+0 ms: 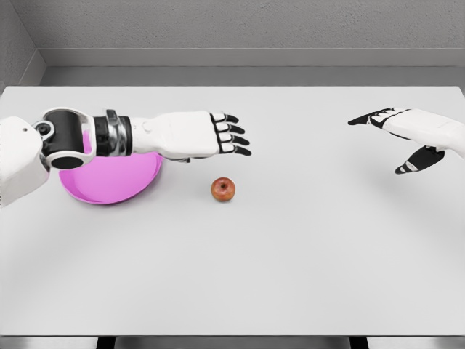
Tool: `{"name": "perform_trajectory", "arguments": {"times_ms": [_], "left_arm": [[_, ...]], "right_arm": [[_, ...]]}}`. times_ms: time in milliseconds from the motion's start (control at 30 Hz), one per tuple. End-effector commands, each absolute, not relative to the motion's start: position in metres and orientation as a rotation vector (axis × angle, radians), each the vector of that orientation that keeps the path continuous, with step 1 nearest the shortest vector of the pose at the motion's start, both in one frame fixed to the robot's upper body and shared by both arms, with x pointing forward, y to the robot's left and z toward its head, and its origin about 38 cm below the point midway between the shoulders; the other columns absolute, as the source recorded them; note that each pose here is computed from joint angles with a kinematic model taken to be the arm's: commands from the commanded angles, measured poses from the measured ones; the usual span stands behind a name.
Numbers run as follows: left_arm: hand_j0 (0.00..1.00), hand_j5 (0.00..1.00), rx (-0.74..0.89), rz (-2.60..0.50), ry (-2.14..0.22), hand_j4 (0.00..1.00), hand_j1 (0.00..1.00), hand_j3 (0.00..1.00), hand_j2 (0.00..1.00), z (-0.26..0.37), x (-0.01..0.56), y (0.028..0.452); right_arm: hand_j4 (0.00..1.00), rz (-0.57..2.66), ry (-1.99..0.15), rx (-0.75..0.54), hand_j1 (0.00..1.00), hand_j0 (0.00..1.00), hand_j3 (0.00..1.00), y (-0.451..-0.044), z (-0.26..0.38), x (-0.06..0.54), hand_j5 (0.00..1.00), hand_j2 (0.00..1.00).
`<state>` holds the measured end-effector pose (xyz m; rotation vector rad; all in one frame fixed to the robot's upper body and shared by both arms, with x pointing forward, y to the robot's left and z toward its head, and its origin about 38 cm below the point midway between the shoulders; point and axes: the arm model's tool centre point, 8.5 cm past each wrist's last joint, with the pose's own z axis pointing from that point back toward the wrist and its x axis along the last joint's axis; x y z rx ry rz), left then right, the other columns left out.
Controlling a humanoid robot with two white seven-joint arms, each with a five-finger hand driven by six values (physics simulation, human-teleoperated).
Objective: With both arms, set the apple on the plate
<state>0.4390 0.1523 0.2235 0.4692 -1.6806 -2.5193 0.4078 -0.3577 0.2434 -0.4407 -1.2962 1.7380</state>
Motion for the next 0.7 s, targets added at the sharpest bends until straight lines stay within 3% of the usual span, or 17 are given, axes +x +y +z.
{"name": "perform_trajectory", "arguments": {"times_ms": [0, 100, 667], "left_arm": [[1.0, 1.0, 0.439, -2.57, -1.622, 1.0, 1.0, 1.0, 1.0, 0.213, 0.436, 0.146], [1.0, 1.0, 0.396, -2.636, -1.518, 1.0, 1.0, 1.0, 1.0, 0.197, 0.431, 0.147], [1.0, 1.0, 0.314, -2.681, -1.463, 1.0, 1.0, 1.0, 1.0, 0.172, 0.429, 0.126]], "right_arm": [[1.0, 1.734, -1.294, -0.44, 1.0, 1.0, 1.0, -0.359, 0.243, 0.408, 1.0, 1.0], [1.0, 1.734, -1.293, -0.439, 1.0, 1.0, 1.0, -0.359, 0.243, 0.408, 1.0, 1.0], [1.0, 1.739, -1.29, -0.429, 1.0, 1.0, 1.0, -0.357, 0.239, 0.406, 1.0, 1.0]]}}
